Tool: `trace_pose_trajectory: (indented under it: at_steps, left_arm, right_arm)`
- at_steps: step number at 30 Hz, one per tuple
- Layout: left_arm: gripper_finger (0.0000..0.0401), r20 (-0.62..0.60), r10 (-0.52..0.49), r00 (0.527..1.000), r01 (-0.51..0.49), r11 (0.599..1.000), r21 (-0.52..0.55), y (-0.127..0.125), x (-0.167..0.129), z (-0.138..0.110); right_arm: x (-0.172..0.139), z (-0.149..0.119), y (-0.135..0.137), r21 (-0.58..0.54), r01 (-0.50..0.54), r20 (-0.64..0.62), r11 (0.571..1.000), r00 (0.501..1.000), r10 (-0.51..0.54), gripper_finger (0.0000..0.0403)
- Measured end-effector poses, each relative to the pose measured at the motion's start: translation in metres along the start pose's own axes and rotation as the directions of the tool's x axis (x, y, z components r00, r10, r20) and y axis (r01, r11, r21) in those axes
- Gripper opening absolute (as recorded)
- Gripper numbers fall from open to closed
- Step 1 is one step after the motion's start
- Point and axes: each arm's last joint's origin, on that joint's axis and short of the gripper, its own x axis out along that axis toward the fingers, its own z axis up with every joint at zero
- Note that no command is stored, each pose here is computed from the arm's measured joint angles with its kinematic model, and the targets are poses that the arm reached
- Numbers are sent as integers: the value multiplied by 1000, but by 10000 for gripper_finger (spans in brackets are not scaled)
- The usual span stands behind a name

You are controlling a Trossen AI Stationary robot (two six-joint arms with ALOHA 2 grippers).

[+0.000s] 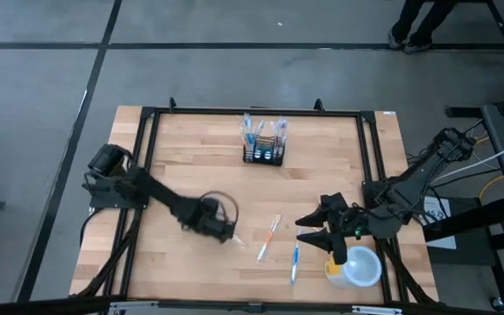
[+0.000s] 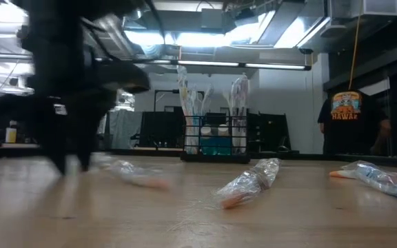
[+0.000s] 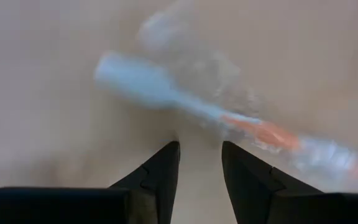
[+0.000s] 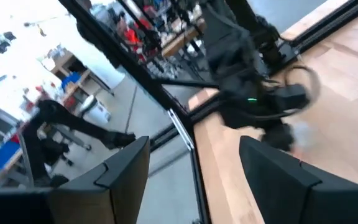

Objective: Pick & Place toothbrushing station
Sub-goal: Put the left orange toothbrush into the left section of the mesh organizer

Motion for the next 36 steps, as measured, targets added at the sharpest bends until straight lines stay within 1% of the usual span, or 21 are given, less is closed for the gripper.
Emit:
trace_pose_trajectory:
  at_steps: [2, 4, 6, 7, 9, 11, 13, 16, 18, 21, 25, 28, 32, 36]
  left_arm:
    - [120, 45, -10, 999, 8, 998, 55, -4, 0, 20]
    - [120, 100, -42, 994, 28, 989, 143, -9, 0, 40]
    - [120, 175, -77, 982, 32, 967, 252, -14, 0, 62]
    - [120, 202, -100, 974, 41, 960, 277, -17, 0, 73]
    - [120, 223, -128, 966, 67, 963, 262, -20, -8, 90]
    - [120, 215, -161, 963, 108, 965, 238, -23, -18, 98]
    - [120, 211, -185, 960, 129, 959, 254, -25, -25, 99]
    - [123, 168, -210, 963, 157, 947, 280, -26, -32, 91]
    - [128, 118, -199, 973, 160, 947, 277, -24, -32, 79]
    - [138, 71, -213, 974, 187, 945, 267, -26, -30, 60]
    - [153, 78, -201, 977, 176, 953, 248, -25, -24, 46]
    - [160, 102, -242, 965, 212, 947, 239, -30, -23, 44]
    - [164, 132, -243, 961, 212, 954, 209, -31, -22, 53]
    - [162, 143, -250, 958, 219, 955, 202, -33, -21, 61]
  right_arm:
    - [-2, 0, 3, 17, -7, 29, 1000, 1000, 7, 251]
    - [-4, -1, 5, 20, -3, 47, 1000, 999, 2, 251]
    - [-5, -1, 7, 19, 7, 69, 1000, 998, -8, 251]
    - [-6, -1, 7, 23, 11, 81, 1000, 997, -13, 251]
    - [-6, 0, 8, 30, 10, 95, 999, 995, -12, 251]
    - [-6, 1, 9, 32, -2, 107, 999, 994, -1, 251]
    - [-7, 2, 11, 25, -7, 114, 1000, 993, 4, 251]
    - [-8, 2, 12, 15, -9, 126, 1000, 992, 7, 251]
    - [-9, 1, 14, 5, 0, 142, 1000, 990, -1, 251]
    - [-12, 1, 16, -17, 18, 168, 1000, 986, -15, 251]
    - [-14, 0, 18, -36, 21, 180, 999, 984, -15, 251]
    - [-15, -1, 18, -40, 18, 178, 999, 984, -11, 251]
    - [-15, -1, 19, -45, 13, 173, 999, 985, -5, 251]
    - [-15, -1, 19, -46, 4, 165, 999, 986, 4, 251]
